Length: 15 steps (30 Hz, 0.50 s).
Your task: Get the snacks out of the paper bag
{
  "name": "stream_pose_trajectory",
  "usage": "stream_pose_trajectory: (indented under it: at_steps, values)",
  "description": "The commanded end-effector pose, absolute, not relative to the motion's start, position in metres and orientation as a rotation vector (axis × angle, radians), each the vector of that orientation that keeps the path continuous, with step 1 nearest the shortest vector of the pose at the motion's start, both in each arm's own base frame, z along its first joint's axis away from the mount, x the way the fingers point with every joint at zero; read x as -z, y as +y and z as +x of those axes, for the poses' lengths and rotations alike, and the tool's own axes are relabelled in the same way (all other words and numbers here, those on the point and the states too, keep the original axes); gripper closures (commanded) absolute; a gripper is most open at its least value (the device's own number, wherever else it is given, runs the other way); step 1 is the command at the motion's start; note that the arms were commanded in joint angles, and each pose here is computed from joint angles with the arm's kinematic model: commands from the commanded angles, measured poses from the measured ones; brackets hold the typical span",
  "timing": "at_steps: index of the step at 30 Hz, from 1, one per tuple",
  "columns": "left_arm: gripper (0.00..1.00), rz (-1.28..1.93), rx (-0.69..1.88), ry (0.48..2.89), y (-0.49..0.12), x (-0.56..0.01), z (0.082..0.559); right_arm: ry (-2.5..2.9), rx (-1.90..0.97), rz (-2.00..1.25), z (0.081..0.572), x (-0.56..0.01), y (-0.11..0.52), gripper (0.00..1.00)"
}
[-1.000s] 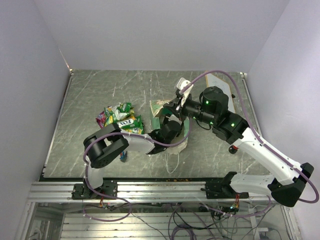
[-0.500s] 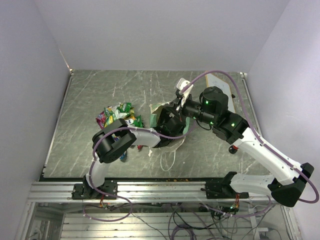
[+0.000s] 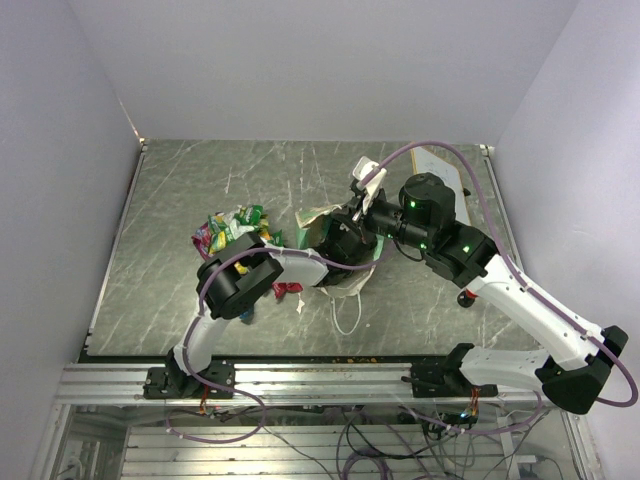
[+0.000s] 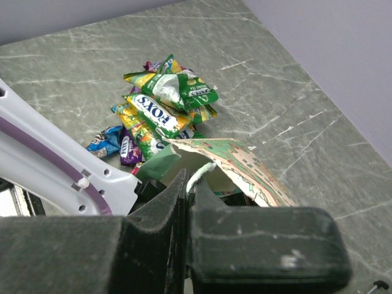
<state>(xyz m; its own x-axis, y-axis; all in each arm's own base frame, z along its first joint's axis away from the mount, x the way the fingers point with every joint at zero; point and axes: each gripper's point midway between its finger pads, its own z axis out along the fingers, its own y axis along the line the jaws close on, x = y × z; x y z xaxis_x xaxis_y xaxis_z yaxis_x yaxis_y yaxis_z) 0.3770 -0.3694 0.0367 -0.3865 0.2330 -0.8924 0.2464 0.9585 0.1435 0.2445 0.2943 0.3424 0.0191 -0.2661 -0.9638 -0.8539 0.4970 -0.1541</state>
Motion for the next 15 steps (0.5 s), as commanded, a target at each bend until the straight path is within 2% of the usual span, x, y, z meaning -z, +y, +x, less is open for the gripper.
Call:
stream_pose_trajectory:
  at_steps: [1,5,10,15]
  values:
    - [0.55,0.427,-0.017,2.083,-0.351,-0.013,0.375,1.429,-0.650,-0.992,0.235,-0.375,0.298,1.00]
    - [0.74,0.421,0.065,2.050,-0.362,-0.044,0.378,1.428,-0.607,-0.996,0.239,-0.375,0.294,1.00]
    - [0.86,0.433,0.265,2.011,-0.386,-0.085,0.368,1.416,-0.510,-0.977,0.250,-0.383,0.284,1.00]
    - [0.89,0.448,0.430,2.009,-0.394,-0.108,0.348,1.422,-0.390,-0.922,0.265,-0.394,0.270,1.00]
